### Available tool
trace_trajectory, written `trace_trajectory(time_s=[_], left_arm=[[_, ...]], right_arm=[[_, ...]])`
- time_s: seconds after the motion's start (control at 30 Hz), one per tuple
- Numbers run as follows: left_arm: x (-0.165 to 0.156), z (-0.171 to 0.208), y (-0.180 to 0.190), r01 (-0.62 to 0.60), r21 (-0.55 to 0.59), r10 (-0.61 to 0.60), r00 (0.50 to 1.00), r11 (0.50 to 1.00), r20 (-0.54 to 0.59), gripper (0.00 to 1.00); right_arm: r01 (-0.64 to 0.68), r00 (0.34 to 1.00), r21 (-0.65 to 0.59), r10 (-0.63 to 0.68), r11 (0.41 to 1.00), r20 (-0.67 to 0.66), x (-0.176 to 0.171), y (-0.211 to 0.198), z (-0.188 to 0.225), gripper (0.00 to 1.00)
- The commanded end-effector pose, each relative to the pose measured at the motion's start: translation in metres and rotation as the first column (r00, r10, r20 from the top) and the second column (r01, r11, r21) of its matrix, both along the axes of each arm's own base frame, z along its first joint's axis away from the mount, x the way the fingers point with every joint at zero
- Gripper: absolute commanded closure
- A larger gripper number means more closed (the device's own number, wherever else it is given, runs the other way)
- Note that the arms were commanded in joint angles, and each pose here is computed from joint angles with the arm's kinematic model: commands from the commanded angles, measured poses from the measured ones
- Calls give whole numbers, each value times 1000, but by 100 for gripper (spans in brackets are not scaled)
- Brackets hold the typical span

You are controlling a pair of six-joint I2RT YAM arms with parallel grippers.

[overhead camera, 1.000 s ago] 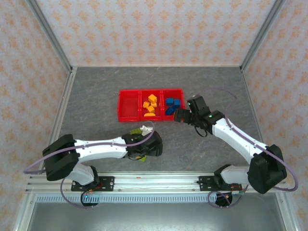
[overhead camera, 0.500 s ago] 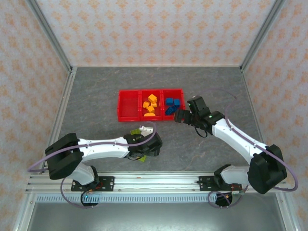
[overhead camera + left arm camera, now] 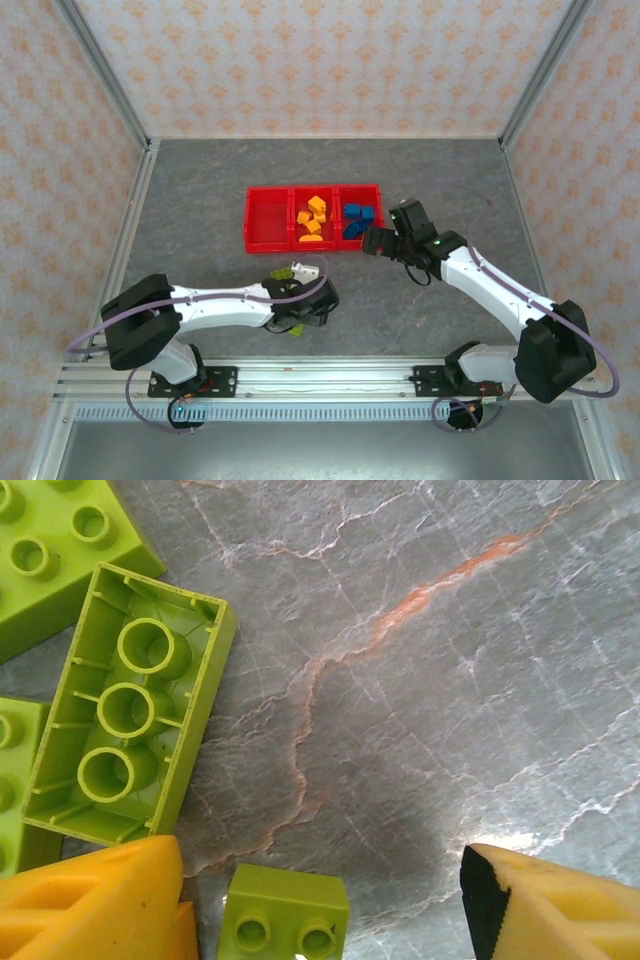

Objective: Sort the legos into containers by color
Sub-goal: Pick up the lego from the middle-left of the table.

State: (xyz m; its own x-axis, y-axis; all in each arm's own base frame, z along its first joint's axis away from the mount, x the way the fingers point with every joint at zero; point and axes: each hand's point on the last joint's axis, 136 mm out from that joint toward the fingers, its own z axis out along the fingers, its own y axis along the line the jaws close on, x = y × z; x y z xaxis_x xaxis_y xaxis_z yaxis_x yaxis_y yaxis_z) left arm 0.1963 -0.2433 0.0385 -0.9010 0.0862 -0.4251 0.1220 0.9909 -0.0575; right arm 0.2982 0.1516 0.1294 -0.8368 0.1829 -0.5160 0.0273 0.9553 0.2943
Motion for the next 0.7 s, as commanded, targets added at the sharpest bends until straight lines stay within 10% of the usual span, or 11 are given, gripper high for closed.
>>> trace_trajectory(time_s=[0.0,0.67], left_arm=[[-6,-5,25,33,163,-28,999,986,-34,28],[-14,-6,1,232,342,-214,973,911,-89,38]], right_arm=[[28,1000,-30,-28,999,9,0,-9,-3,0],[31,1000,-53,-31,998,2,0,-12,-8,0]])
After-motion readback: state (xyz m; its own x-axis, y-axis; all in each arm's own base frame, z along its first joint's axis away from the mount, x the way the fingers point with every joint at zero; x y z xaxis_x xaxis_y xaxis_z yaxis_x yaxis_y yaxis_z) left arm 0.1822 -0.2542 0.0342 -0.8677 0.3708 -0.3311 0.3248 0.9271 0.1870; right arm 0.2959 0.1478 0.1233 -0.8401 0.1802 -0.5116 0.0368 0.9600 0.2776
